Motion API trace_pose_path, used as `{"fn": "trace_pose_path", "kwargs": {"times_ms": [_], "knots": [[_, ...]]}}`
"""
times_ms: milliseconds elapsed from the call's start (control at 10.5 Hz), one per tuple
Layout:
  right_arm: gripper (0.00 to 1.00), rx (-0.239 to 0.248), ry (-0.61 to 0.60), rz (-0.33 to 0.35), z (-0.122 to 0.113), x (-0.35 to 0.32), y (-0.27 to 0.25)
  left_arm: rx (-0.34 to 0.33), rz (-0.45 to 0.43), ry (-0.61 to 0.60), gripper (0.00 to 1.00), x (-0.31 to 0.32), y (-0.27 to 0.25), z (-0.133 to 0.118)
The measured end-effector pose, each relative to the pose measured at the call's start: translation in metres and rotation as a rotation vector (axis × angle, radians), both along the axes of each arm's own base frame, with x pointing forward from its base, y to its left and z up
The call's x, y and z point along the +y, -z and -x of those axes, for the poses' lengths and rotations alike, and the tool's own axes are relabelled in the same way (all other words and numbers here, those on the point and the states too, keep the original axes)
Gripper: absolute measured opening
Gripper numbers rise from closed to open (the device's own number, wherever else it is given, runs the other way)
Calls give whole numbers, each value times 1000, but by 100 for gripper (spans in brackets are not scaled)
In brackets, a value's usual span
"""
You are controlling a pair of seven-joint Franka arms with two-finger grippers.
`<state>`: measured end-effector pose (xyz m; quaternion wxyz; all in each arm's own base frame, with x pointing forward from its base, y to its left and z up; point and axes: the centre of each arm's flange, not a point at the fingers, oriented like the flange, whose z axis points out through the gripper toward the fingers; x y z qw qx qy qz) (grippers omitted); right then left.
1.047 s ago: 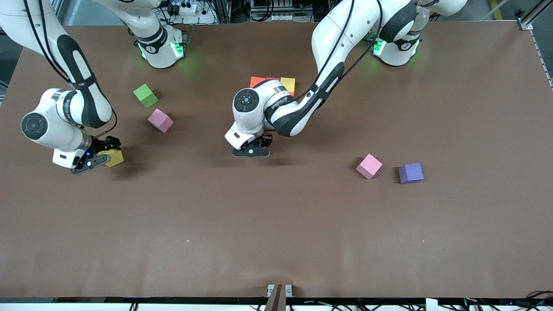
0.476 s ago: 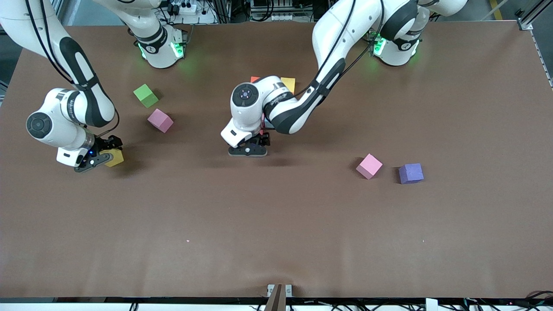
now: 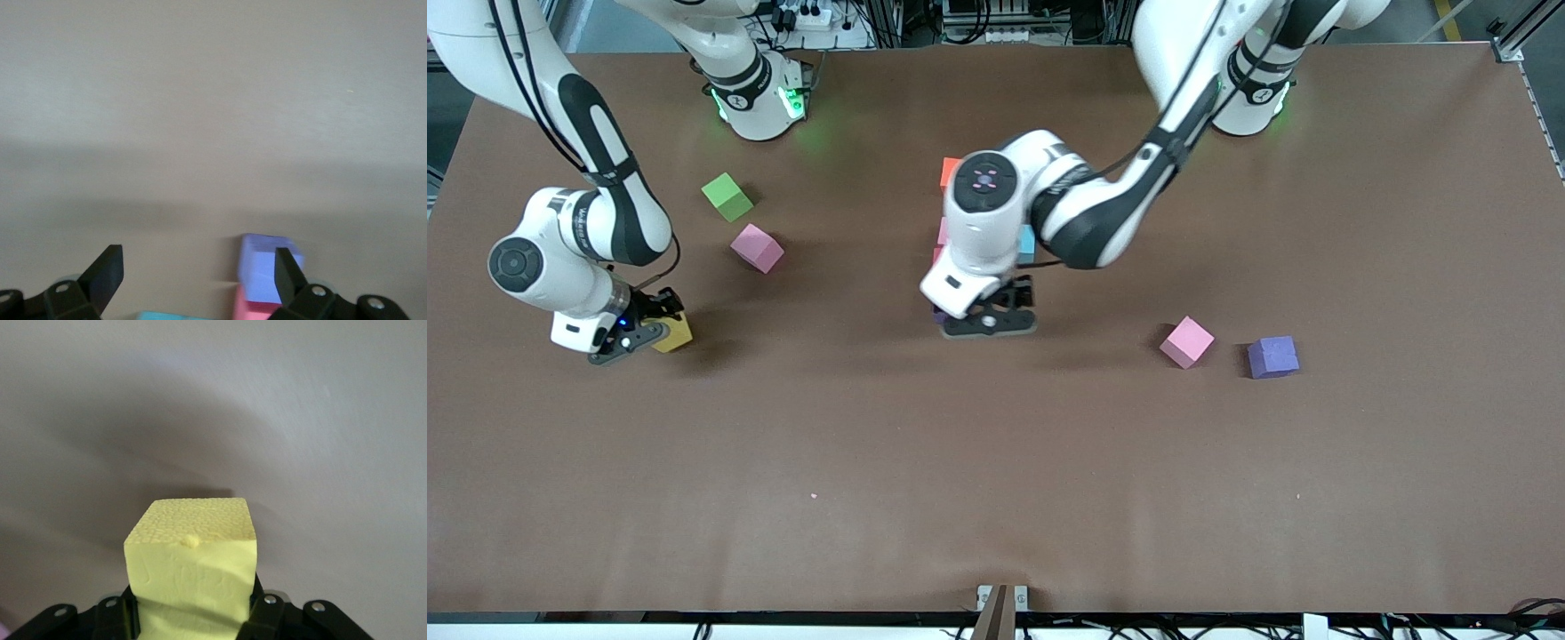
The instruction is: Form number 2 with 11 blocks
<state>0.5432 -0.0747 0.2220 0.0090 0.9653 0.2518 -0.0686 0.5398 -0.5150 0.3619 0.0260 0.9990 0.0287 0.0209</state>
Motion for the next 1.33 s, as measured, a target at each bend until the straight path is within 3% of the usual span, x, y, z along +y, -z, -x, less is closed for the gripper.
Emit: {"fn": "trace_pose_path", "kwargs": {"times_ms": [285, 476, 761, 952, 1142, 1332], "knots": [[58, -8, -111, -31, -38, 90, -43, 7, -26, 80, 100, 78, 1, -1], [53, -49, -217, -33, -50, 175, -71, 21, -61, 34, 100, 145, 9, 9], [53, -115, -374, -46, -44, 309, -97, 69, -43, -158, 100, 255, 9, -9], [53, -125, -464, -52, -36, 380, -94, 112, -33, -256, 100, 306, 6, -24], [53, -108, -552, -49, -24, 441, -88, 148, -24, -303, 100, 320, 9, -25], [53, -47, -622, -45, -5, 496, -88, 197, 1, -391, 100, 320, 23, -22]]}}
